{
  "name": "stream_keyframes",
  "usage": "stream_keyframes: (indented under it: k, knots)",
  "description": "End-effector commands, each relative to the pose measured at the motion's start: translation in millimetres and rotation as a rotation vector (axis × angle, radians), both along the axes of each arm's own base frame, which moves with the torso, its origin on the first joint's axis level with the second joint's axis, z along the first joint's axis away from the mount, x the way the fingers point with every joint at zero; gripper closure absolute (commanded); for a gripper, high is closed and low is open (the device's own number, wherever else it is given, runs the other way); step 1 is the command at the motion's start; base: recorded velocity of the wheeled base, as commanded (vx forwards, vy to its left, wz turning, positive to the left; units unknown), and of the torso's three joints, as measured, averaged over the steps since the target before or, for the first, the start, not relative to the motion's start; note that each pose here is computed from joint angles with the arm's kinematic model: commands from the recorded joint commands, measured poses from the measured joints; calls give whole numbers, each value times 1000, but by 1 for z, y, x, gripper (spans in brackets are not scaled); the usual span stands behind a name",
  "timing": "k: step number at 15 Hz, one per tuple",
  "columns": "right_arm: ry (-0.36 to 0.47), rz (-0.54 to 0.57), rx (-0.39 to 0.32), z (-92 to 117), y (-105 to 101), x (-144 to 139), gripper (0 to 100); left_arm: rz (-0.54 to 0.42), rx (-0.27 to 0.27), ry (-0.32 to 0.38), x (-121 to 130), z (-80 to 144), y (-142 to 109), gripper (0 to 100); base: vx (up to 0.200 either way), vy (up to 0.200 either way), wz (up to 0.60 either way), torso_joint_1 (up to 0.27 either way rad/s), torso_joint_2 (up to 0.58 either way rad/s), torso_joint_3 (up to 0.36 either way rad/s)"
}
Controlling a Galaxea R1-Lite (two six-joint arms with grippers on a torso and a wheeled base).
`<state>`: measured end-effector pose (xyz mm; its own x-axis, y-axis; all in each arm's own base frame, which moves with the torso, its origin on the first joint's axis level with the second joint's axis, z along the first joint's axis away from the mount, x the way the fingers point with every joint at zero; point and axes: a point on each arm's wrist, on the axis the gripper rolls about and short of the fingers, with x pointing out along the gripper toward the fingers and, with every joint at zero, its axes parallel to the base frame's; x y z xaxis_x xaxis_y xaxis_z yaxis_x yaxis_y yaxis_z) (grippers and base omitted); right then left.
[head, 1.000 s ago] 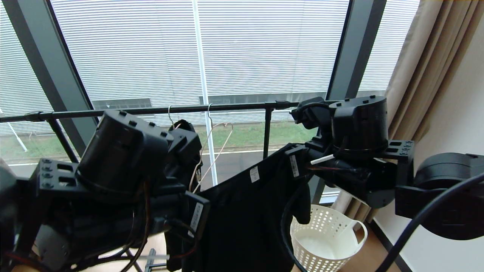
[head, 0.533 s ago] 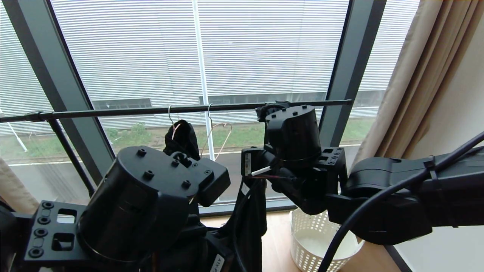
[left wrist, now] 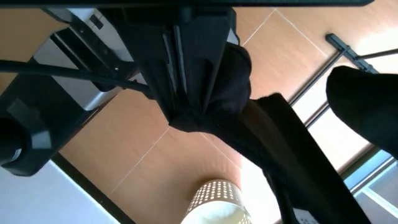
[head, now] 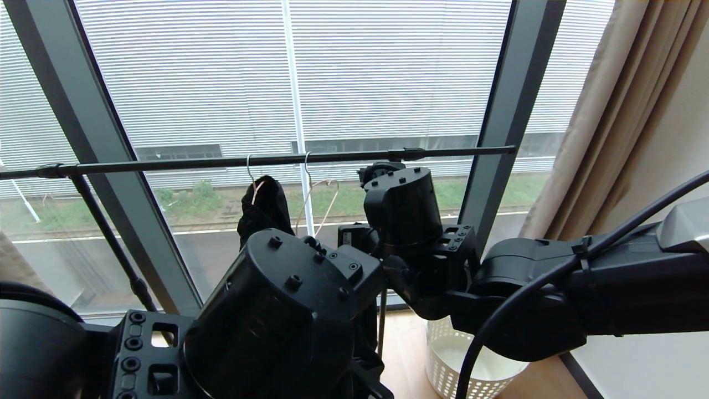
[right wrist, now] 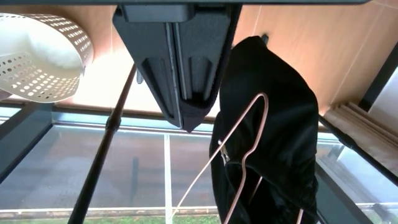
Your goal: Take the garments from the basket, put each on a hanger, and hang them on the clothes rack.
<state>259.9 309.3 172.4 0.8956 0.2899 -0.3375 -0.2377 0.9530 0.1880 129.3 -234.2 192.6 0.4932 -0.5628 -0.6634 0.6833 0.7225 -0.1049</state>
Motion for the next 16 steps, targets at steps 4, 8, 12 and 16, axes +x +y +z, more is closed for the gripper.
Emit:
stream_keyframes:
  k: [4, 8, 12, 16]
  knots:
    - [-22, -54, -11, 22, -27, 8, 100, 148, 44, -17, 20, -9, 15, 100, 0, 0, 0, 0, 0, 0]
    - [-56, -124, -117, 41, -78, 18, 100, 352, 51, -25, 58, -7, 54, 100, 0, 0, 0, 0, 0, 0]
    - [-74, -70, -275, 43, -98, -4, 100, 450, -34, -100, 100, 11, 53, 100, 0, 0, 0, 0, 0, 0]
    - [-58, 12, -370, 29, -91, -21, 100, 459, -62, -127, 127, 18, 35, 100, 0, 0, 0, 0, 0, 0]
